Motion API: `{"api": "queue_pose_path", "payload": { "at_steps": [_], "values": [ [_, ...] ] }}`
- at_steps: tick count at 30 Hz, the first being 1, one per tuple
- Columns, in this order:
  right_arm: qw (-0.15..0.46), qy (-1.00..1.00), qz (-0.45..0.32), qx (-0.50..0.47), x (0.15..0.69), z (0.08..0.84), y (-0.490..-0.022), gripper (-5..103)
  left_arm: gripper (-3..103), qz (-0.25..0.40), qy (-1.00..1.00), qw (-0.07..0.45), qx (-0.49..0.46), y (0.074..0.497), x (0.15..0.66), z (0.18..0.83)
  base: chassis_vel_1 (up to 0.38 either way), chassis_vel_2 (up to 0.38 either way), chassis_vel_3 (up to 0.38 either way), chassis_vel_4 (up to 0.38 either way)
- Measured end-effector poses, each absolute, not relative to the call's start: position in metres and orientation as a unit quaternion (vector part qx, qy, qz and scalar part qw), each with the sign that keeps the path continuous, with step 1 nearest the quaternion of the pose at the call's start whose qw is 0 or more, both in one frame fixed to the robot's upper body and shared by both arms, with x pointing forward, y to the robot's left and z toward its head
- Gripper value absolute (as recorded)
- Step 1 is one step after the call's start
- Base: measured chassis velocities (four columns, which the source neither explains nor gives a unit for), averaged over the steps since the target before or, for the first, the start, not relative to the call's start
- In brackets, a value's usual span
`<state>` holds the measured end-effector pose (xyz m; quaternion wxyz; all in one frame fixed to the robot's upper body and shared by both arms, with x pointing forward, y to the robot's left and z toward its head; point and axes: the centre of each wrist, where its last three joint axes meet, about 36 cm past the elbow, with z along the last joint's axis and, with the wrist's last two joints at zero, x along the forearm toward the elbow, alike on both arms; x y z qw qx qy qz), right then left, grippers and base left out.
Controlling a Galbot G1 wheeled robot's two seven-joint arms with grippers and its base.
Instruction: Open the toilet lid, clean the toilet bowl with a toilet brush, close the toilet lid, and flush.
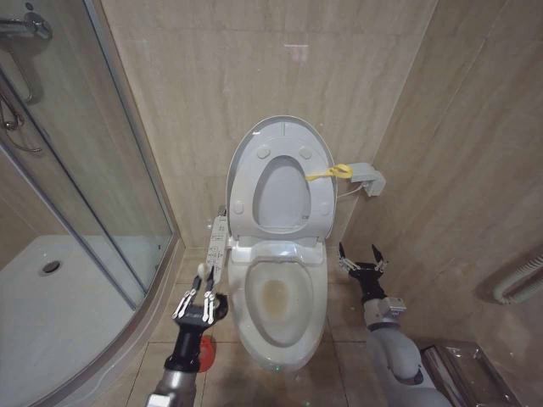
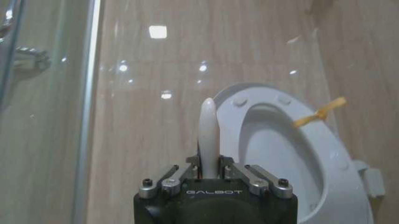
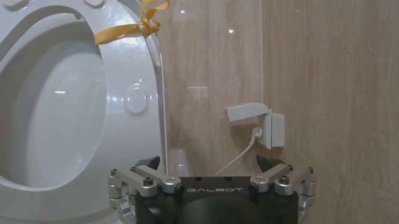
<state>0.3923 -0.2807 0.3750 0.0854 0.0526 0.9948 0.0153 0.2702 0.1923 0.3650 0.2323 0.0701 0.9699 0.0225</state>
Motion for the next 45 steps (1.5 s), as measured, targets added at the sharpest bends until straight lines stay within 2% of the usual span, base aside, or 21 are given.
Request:
{"api": "queue_pose_path", "payload": {
  "at_steps": [8, 19, 35, 45],
  "values": [
    [0.085, 0.995, 0.015, 0.053, 0.392, 0.375, -0.281, 100, 18, 0.029, 0.978, 0.207, 0.019, 0.208, 0.270, 0.312, 0.000, 0.000, 0.000, 0.000],
    [0.085, 0.995, 0.015, 0.053, 0.392, 0.375, -0.281, 100, 18, 0.041, 0.982, 0.186, -0.021, 0.240, 0.305, 0.216, 0.000, 0.000, 0.000, 0.000],
    [0.085, 0.995, 0.015, 0.053, 0.392, 0.375, -0.281, 100, 18, 0.044, 0.993, 0.109, -0.011, 0.239, 0.314, 0.154, 0.000, 0.000, 0.000, 0.000],
    [0.085, 0.995, 0.015, 0.053, 0.392, 0.375, -0.281, 100, 18, 0.050, 0.994, 0.094, -0.006, 0.239, 0.328, 0.141, 0.000, 0.000, 0.000, 0.000]
  ]
}}
